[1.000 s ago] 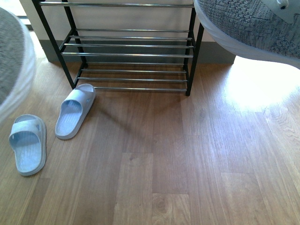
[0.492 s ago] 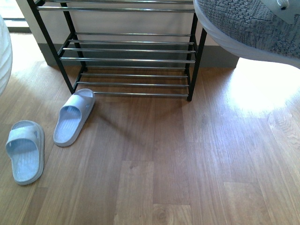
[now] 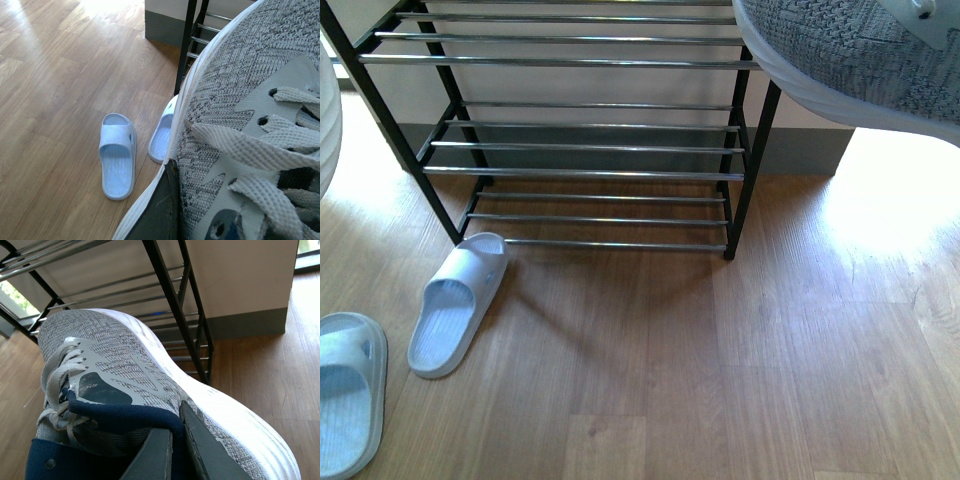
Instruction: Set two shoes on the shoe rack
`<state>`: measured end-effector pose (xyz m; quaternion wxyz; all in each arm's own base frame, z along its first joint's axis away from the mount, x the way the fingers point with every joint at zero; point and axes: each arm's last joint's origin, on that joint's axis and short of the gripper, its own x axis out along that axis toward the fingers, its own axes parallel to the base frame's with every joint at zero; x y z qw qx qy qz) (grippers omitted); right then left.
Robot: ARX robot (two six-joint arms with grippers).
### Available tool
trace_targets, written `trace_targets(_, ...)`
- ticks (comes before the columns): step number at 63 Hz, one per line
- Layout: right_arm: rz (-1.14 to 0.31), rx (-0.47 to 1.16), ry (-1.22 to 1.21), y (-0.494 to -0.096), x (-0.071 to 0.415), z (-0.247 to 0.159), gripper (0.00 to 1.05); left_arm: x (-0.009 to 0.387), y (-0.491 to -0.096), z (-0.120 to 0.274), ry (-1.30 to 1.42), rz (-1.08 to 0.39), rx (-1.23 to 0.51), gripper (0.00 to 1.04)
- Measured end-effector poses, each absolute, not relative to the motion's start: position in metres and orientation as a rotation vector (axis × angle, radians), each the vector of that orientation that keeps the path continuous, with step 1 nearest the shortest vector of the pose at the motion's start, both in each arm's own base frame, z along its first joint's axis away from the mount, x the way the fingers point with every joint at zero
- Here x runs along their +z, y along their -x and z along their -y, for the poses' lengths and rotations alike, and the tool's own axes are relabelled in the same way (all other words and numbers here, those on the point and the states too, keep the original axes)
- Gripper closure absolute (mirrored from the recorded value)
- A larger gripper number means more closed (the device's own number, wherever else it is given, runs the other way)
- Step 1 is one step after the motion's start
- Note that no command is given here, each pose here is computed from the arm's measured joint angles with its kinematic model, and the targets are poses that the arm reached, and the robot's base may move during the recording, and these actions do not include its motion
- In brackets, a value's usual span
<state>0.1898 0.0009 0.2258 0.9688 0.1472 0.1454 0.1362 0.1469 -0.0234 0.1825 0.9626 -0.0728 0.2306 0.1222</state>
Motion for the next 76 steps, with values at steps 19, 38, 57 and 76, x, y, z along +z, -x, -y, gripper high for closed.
trace_targets(19, -0.294, 0.275, -0.297, -0.1898, 0.2258, -0.0009, 1.03, 0.1824, -0.1468, 0.0234, 0.147, -0.467, 0.247, 1.03)
trace_targets(38, -0.295, 0.272, -0.297, -0.1900, 0.2255, -0.0009, 1.03, 0.1820, -0.1468, 0.0234, 0.147, -0.469, 0.248, 1.03)
trace_targets(57, -0.296, 0.272, -0.298, -0.1900, 0.2252, -0.0009, 1.03, 0.1807, -0.1465, 0.0234, 0.145, -0.473, 0.247, 1.03)
trace_targets(76, -0.296, 0.272, -0.298, -0.1900, 0.2252, -0.0008, 1.03, 0.1807, -0.1465, 0.0233, 0.145, -0.473, 0.248, 1.03)
